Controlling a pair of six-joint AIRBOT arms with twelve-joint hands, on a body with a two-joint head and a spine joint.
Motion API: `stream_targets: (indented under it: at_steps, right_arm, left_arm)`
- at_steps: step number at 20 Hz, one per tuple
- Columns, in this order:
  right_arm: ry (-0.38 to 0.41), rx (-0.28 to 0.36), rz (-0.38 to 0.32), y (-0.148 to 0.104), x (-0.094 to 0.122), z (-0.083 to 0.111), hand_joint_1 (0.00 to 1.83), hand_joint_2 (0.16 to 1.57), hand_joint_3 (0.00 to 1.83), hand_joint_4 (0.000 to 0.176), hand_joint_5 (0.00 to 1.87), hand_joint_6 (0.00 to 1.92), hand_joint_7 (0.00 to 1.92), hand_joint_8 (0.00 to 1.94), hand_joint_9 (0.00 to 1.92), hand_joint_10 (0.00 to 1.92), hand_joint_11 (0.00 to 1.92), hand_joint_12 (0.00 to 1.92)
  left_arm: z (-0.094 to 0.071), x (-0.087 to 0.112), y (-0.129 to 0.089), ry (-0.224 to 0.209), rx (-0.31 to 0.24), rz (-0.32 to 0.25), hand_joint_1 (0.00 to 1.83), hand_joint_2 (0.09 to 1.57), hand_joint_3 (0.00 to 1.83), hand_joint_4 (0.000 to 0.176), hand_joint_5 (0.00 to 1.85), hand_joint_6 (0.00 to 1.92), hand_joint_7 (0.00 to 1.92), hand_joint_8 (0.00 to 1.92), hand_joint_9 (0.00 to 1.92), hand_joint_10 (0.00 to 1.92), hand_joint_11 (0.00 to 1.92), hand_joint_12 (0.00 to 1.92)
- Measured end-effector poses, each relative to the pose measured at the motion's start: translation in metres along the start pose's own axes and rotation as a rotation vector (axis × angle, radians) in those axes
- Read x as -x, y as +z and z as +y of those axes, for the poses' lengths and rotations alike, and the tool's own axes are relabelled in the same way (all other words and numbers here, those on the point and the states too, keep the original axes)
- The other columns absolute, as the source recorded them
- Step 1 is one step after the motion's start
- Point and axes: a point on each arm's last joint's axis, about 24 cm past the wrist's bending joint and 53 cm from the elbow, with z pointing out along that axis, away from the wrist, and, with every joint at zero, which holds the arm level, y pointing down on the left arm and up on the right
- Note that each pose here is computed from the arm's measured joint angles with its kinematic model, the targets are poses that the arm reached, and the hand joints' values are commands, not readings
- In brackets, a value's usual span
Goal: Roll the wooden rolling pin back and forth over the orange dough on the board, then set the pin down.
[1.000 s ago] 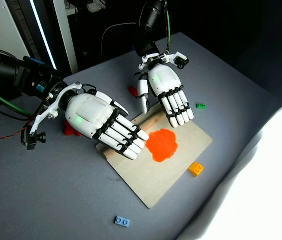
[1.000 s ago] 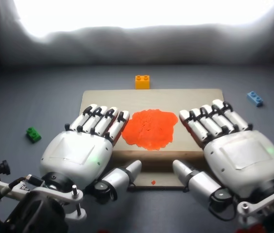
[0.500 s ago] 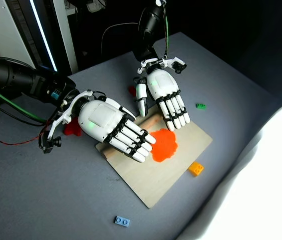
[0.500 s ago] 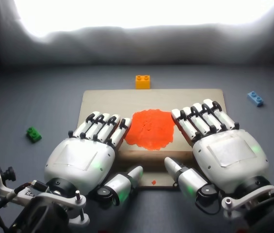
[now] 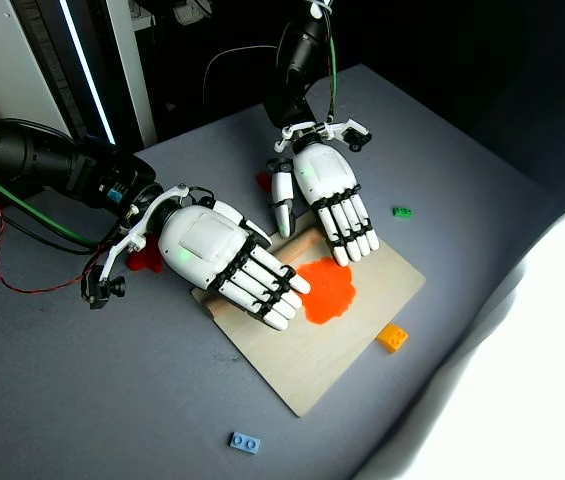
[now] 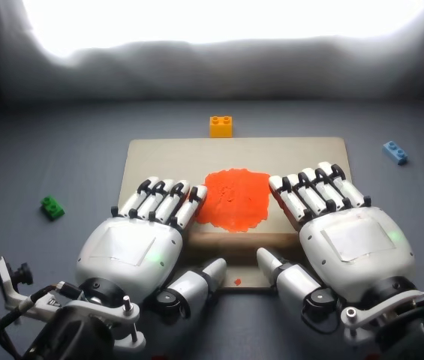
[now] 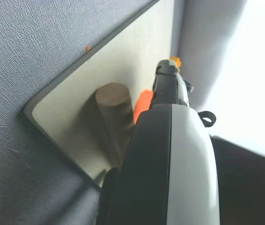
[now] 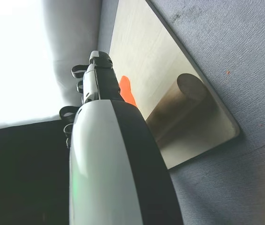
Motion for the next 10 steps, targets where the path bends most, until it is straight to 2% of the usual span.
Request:
stream_targets:
  at_steps: [10]
  right_arm:
    - [0.000, -0.007, 0.011, 0.0037, -0.0023, -0.0049, 0.00, 1.50, 0.04, 0.000, 0.09, 0.00, 0.09, 0.00, 0.06, 0.00, 0.00, 0.00]
  left_arm:
    - [0.0093, 0.0024, 0.0049, -0.013, 0.010, -0.020, 0.00, 1.43, 0.04, 0.000, 0.00, 0.00, 0.00, 0.00, 0.00, 0.00, 0.00, 0.00]
